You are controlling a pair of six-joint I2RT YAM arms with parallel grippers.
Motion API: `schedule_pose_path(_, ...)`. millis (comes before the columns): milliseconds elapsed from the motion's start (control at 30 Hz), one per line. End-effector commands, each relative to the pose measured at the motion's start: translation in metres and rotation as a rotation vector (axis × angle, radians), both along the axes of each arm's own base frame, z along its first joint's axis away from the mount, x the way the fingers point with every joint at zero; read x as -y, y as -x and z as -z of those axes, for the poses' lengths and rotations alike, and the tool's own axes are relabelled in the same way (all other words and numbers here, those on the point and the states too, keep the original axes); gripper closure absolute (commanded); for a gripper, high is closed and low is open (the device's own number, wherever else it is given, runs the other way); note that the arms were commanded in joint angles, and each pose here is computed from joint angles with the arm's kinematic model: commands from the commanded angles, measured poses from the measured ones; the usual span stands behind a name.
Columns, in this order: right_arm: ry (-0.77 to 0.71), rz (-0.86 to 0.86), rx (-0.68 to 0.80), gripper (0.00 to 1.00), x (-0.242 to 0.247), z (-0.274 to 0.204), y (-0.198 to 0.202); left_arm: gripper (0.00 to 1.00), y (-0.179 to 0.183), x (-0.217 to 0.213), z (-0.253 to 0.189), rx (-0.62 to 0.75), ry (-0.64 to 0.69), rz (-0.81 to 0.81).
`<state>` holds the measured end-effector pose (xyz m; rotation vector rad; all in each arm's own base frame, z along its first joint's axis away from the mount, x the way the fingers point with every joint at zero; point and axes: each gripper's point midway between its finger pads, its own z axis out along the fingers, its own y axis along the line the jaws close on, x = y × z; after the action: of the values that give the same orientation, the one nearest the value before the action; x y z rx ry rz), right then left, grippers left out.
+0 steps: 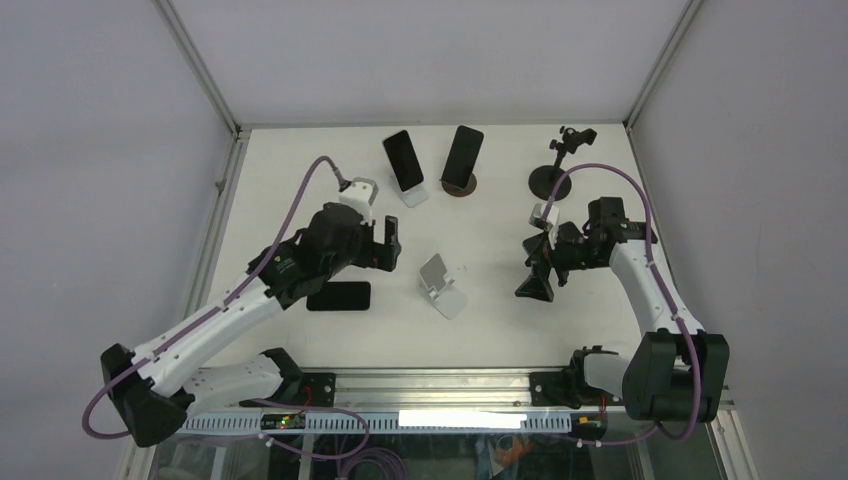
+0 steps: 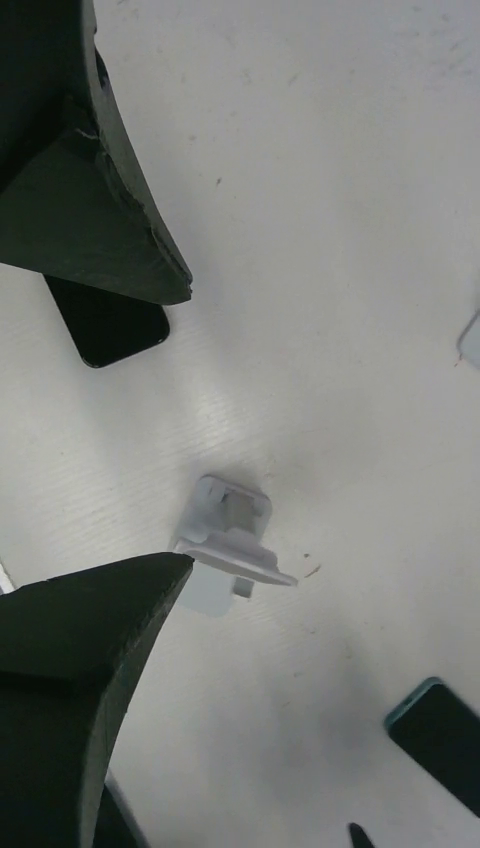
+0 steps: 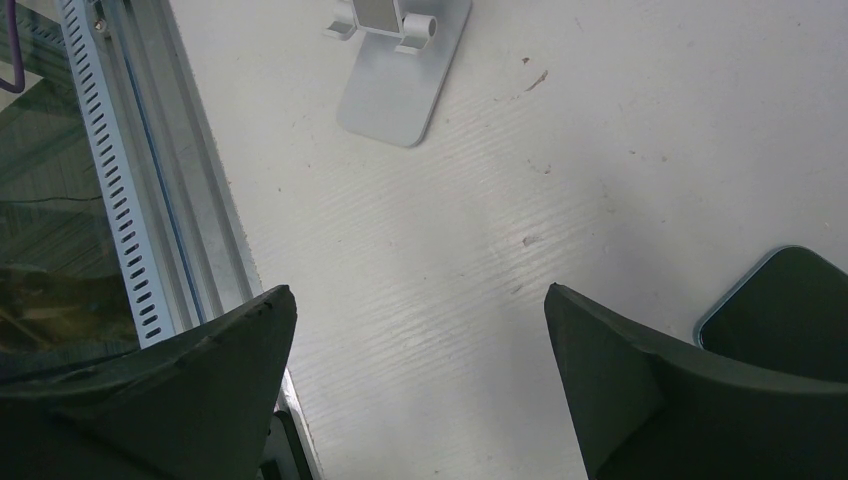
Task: Place the phone on the phone stand
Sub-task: Pick up the phone at the center of the board.
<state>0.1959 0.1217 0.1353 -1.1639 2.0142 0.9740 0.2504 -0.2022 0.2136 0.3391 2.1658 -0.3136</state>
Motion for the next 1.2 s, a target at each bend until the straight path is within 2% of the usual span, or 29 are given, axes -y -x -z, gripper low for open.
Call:
schedule_pose_path(0, -0.009, -0.004, 0.039, 0.01, 0.0, -0.009, -0.006, 0.01, -0.015, -0.018, -0.025, 0.123, 0.256, -0.237)
schedule_pose_path(433, -0.005, -0.002, 0.04, 0.01, 0.001, -0.008, -0.007, 0.01, -0.004, -0.054, 0.049, -0.049, 0.407, -0.529)
schedule_pose_path(700, -0.007, -0.003, 0.038, 0.01, 0.0, -0.008, -0.007, 0.02, 0.009, -0.075, 0.083, -0.108, 0.493, -0.708)
schedule_pose_path(933, -0.005, -0.002, 0.04, 0.01, 0.001, -0.008, -0.007, 0.02, 0.012, -0.099, 0.108, -0.204, 0.449, -0.939)
schedule_pose_path(1067, -0.004, -0.002, 0.04, 0.01, 0.001, -0.008, -0.007, 0.01, 0.021, -0.115, 0.131, -0.315, 0.359, -1.128)
schedule_pose_path(1167, -0.005, -0.003, 0.037, 0.01, 0.001, -0.008, -0.007, 0.01, 0.024, -0.117, 0.139, -0.39, 0.304, -1.204)
